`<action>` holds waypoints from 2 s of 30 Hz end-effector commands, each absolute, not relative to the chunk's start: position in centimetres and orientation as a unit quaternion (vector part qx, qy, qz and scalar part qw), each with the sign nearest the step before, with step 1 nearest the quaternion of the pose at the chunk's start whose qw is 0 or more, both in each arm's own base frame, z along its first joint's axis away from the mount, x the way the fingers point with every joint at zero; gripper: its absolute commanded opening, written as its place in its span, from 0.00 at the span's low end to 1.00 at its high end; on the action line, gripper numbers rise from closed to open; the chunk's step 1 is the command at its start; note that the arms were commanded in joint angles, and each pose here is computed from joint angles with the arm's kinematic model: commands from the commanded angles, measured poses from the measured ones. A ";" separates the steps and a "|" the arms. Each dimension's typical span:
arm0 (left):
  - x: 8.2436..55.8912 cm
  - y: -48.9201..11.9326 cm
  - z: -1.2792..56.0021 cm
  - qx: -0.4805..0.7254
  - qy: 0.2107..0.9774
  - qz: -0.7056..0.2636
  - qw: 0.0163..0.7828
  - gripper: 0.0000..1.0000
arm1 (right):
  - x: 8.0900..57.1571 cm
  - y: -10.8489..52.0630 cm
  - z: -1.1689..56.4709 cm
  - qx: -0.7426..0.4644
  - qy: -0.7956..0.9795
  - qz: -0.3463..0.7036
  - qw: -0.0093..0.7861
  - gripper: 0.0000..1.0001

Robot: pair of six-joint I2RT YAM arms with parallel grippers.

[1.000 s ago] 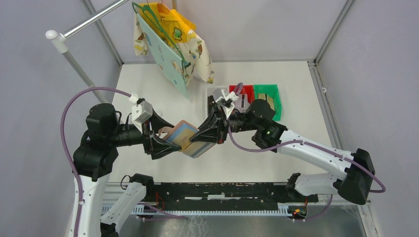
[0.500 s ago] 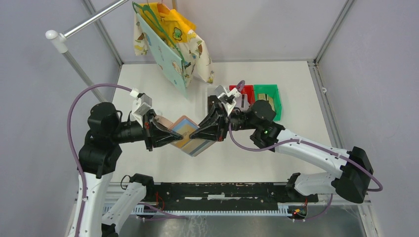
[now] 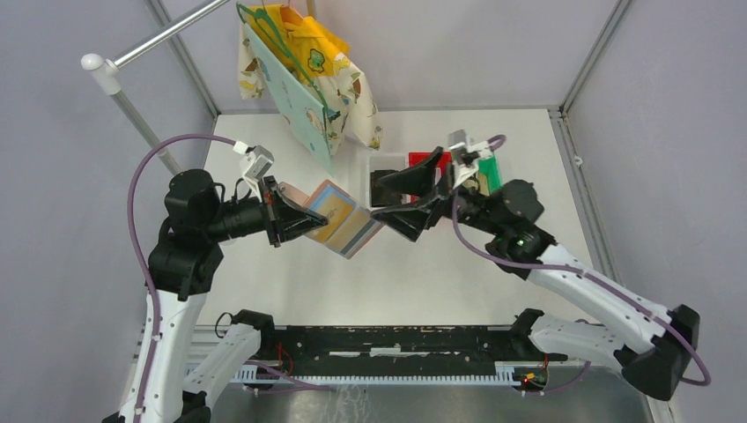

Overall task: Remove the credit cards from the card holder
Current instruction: Remove the credit card from the card holder.

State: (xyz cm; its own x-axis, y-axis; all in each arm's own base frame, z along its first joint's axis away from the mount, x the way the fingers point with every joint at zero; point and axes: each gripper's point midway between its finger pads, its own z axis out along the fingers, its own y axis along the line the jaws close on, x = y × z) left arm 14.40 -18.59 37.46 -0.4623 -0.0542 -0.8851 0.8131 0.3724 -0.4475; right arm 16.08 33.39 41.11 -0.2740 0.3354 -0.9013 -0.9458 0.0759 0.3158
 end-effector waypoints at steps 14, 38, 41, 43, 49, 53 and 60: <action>16.6 -19.0 39.9 0.203 0.709 -0.515 0.437 0.02 | 14.1 35.4 41.0 -0.199 0.489 0.736 0.424 0.73; 15.3 -19.3 40.8 0.234 0.685 -0.527 0.445 0.02 | 14.7 38.7 41.4 -0.155 0.470 0.787 0.369 0.57; 15.3 -19.3 40.7 0.236 0.685 -0.528 0.444 0.02 | 14.7 38.7 42.0 -0.149 0.456 0.799 0.363 0.55; 15.2 -19.3 40.7 0.237 0.684 -0.530 0.441 0.02 | 14.6 38.7 42.3 -0.147 0.450 0.804 0.361 0.52; 15.0 -19.3 40.9 0.239 0.682 -0.532 0.442 0.02 | 14.7 38.8 42.7 -0.144 0.443 0.807 0.362 0.22; 14.9 -19.4 41.8 0.233 0.677 -0.540 0.442 0.02 | 14.5 38.4 42.2 -0.140 0.443 0.806 0.366 0.05; 14.3 -19.9 44.0 0.213 0.661 -0.583 0.423 0.03 | 14.0 37.4 41.1 -0.138 0.438 0.802 0.382 0.00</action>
State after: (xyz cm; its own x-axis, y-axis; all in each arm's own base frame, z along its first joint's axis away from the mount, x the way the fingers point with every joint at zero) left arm 15.51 -19.60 39.77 -0.5918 -0.1613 -0.7898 0.7270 0.3164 -0.6094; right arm 15.09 39.24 38.54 -0.7206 0.4232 -0.5493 -0.6793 -0.2720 0.6816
